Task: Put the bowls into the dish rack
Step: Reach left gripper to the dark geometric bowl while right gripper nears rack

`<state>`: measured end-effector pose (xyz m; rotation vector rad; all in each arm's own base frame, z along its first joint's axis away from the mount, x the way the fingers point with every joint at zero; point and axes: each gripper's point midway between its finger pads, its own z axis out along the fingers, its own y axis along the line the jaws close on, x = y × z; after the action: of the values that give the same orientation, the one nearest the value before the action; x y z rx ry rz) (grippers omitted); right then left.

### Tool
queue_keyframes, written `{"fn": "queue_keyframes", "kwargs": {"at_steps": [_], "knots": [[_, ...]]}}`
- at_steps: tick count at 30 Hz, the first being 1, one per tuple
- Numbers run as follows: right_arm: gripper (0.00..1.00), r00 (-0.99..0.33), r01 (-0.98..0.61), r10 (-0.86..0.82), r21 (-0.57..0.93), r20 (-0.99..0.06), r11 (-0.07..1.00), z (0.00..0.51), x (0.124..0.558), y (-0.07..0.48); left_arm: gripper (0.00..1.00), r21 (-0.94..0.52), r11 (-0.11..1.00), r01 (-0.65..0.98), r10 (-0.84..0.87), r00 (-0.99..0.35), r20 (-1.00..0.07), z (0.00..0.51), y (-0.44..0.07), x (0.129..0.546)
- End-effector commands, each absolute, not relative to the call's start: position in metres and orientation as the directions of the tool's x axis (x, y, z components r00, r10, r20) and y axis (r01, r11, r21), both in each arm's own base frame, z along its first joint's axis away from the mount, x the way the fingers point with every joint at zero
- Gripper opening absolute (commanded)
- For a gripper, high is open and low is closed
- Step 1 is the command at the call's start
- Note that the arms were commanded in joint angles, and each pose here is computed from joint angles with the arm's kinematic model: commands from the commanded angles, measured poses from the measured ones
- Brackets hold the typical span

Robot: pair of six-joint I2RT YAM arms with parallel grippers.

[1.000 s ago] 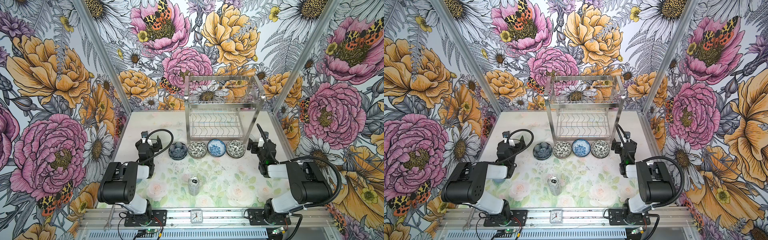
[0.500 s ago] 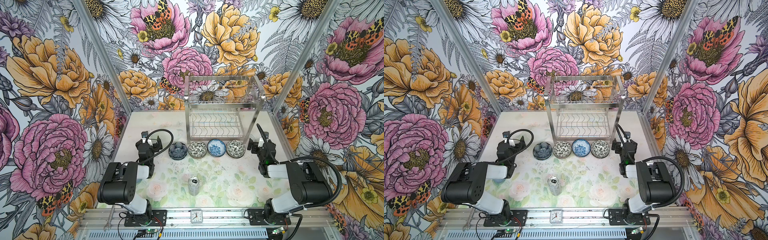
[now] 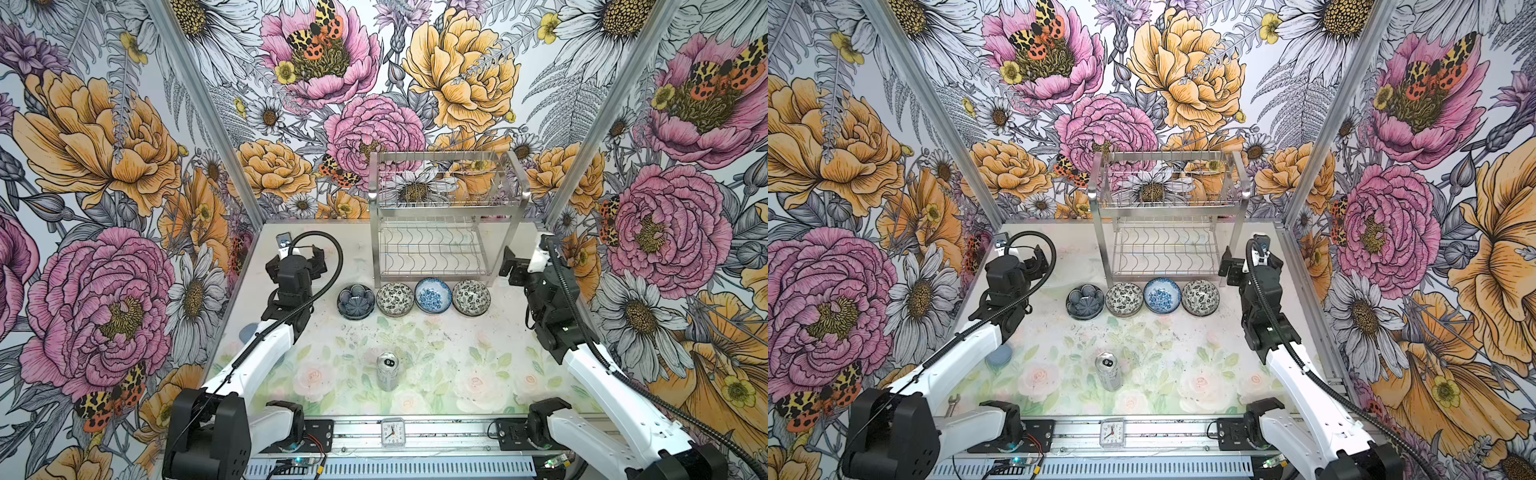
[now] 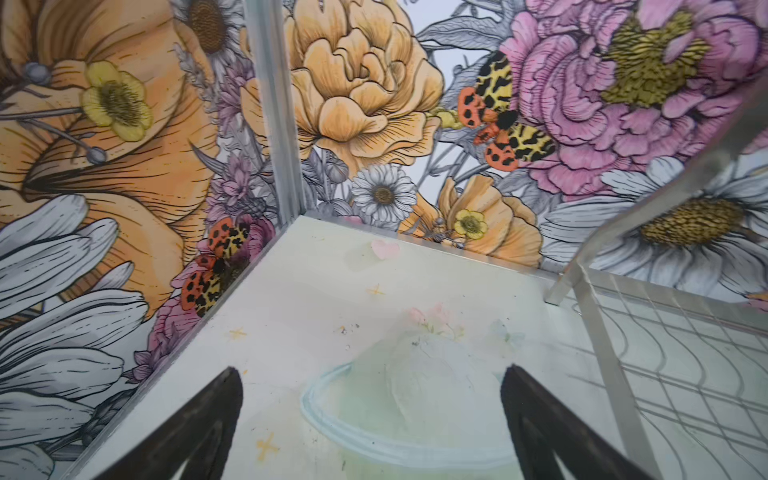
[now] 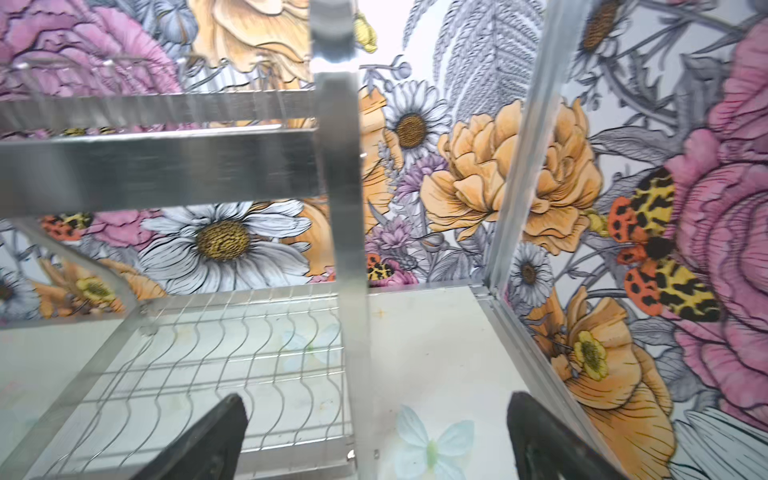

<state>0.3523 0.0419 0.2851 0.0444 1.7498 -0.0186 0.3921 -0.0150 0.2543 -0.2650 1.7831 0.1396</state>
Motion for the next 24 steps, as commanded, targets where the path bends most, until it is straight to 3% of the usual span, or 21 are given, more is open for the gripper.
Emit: {"fn": "queue_keyframes", "kwargs": {"at_steps": [1,8,17,24], "knots": [[1.00,-0.357,-0.067,-0.011,0.014,-0.934,0.998,0.249,0.350,0.077,0.99,0.055,0.981,-0.186,-0.022,-0.388,-0.921,0.233,-0.046,0.374],[1.00,-0.463,-0.161,-0.082,-0.007,-0.883,0.987,0.241,0.371,0.124,0.99,-0.012,0.999,-0.040,-0.033,-0.566,-0.824,0.202,-0.079,0.347],[1.00,-0.502,-0.177,-0.110,-0.023,-0.858,0.984,0.218,0.377,0.147,0.95,-0.170,0.985,-0.030,-0.141,-0.708,-0.692,0.148,-0.084,0.323],[1.00,-0.485,-0.187,-0.141,-0.055,-0.863,0.981,0.222,0.380,0.147,0.91,-0.184,0.982,-0.042,-0.149,-0.769,-0.622,0.114,-0.091,0.324]]}}
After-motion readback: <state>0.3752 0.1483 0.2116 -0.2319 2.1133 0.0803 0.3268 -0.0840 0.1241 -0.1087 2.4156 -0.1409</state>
